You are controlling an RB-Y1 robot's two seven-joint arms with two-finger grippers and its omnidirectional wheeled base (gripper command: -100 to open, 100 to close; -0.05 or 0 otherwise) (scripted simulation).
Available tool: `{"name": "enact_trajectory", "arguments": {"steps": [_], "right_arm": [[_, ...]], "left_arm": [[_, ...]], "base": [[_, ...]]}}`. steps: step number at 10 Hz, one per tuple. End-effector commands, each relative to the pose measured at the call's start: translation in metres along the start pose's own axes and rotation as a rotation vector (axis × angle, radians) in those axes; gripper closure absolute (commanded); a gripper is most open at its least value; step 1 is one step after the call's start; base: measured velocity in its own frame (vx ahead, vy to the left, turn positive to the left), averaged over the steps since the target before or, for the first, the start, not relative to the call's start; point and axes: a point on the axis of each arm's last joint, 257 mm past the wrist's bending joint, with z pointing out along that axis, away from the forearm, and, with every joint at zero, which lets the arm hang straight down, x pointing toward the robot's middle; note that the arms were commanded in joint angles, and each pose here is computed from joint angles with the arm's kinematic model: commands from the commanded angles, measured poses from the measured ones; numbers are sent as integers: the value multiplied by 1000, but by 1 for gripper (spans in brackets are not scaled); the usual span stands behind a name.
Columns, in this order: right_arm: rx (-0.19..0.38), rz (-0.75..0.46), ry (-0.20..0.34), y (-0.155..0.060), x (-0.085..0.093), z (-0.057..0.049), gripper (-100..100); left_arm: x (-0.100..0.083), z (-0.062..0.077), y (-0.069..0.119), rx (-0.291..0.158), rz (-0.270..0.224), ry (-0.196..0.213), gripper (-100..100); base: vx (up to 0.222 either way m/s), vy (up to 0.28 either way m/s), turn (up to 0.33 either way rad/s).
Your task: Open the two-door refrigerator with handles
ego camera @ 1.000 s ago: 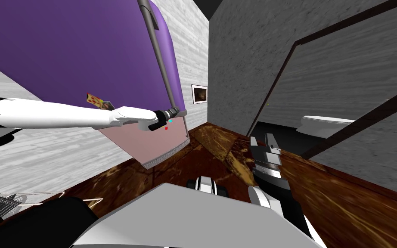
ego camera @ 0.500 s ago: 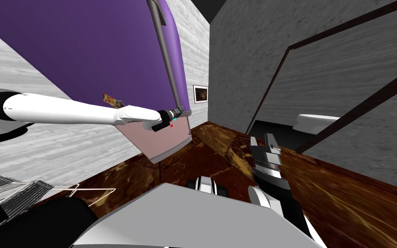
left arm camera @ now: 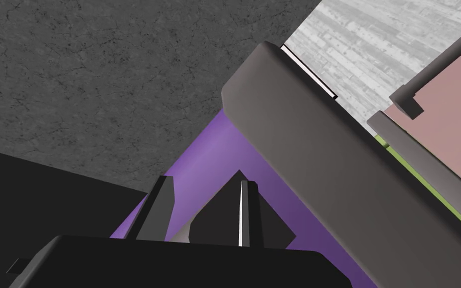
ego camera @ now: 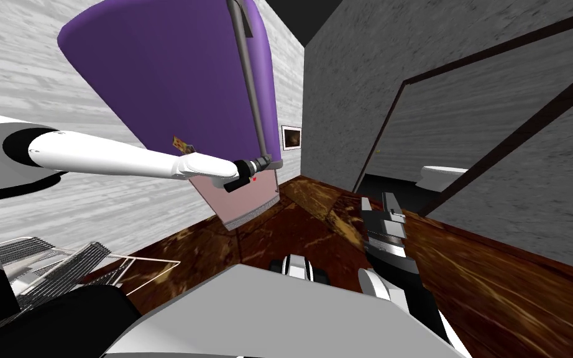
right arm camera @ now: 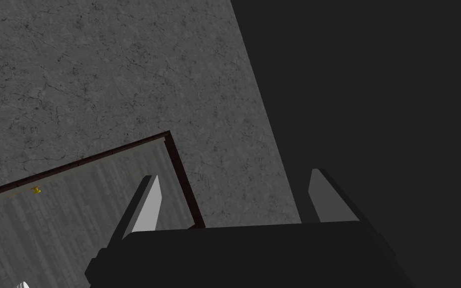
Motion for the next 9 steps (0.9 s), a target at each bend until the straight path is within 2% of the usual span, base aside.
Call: {"name": "enact_trajectory", "arguments": {"steps": [1, 2, 3, 4, 5, 7, 8, 9], "right_arm": [[0, 0, 0, 0, 0, 0, 0], [0, 0, 0, 0, 0, 0, 0], [0, 0, 0, 0, 0, 0, 0], [0, 0, 0, 0, 0, 0, 0], [0, 0, 0, 0, 0, 0, 0], [0, 0, 0, 0, 0, 0, 0], [0, 0, 0, 0, 0, 0, 0], [0, 0, 0, 0, 0, 0, 0]], "left_arm": [[9, 3, -18, 36, 5, 18, 100], [18, 5, -35, 72, 9, 38, 100], [18, 5, -35, 72, 9, 38, 100], [28, 6, -53, 108, 12, 58, 100], [28, 6, -53, 108, 12, 58, 100], [49, 7, -88, 181, 15, 100, 100], [49, 7, -88, 181, 15, 100, 100], [60, 6, -105, 218, 16, 122, 100]], "base": [[-180, 139, -17], [-202, 147, 27], [-173, 138, -2], [-176, 164, 36], [-142, 158, -11], [-235, 184, 29], [-209, 192, -7], [-208, 220, 27]]}}
